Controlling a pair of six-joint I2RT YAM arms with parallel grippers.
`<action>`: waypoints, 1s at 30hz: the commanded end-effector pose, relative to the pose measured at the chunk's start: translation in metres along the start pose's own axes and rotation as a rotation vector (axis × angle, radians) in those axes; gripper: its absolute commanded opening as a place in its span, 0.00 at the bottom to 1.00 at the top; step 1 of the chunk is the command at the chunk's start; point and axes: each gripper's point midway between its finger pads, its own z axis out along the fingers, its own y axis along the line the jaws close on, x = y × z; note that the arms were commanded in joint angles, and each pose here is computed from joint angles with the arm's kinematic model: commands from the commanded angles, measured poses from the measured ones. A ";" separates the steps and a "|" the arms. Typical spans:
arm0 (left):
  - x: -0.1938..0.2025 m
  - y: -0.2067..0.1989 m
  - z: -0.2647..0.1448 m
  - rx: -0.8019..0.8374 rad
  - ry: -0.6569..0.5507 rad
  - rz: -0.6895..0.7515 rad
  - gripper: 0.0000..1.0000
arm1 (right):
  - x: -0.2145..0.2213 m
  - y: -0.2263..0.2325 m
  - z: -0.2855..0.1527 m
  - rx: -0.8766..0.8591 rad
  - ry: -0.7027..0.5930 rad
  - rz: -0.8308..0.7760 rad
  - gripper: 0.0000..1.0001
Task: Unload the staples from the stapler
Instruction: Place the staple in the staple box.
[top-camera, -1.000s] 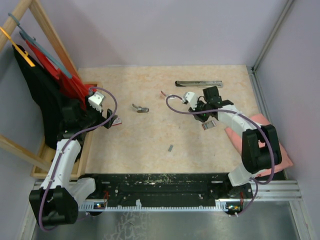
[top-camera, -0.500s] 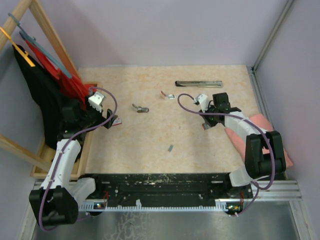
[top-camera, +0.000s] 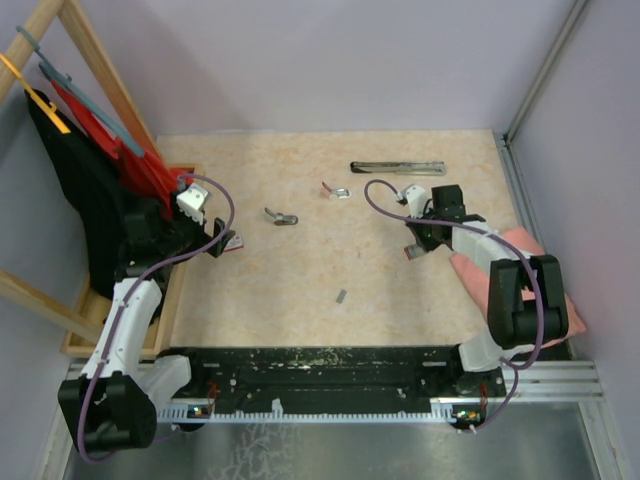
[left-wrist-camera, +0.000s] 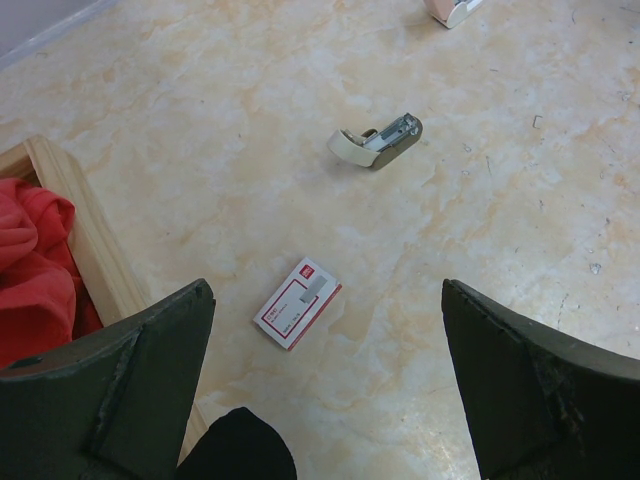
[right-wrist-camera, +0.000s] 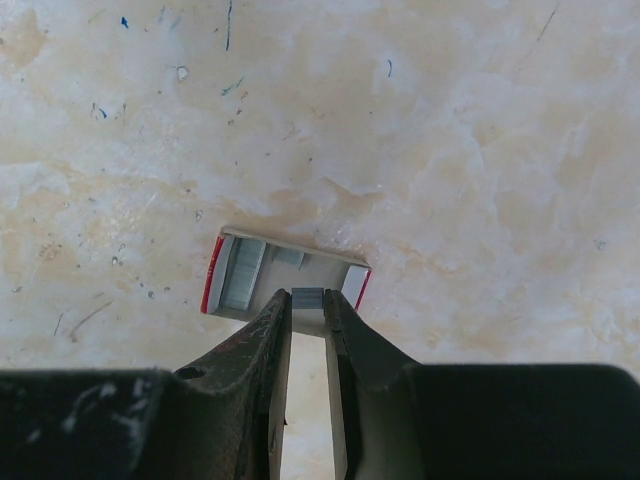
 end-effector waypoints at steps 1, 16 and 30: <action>-0.009 0.001 -0.002 0.008 -0.017 0.009 0.99 | -0.013 -0.005 0.003 0.008 -0.050 0.020 0.20; -0.009 0.002 -0.003 0.005 -0.019 0.009 0.99 | -0.002 0.006 0.015 -0.043 -0.022 0.051 0.21; -0.009 0.002 -0.003 0.005 -0.021 0.009 0.99 | 0.004 0.013 0.014 -0.075 0.000 0.064 0.22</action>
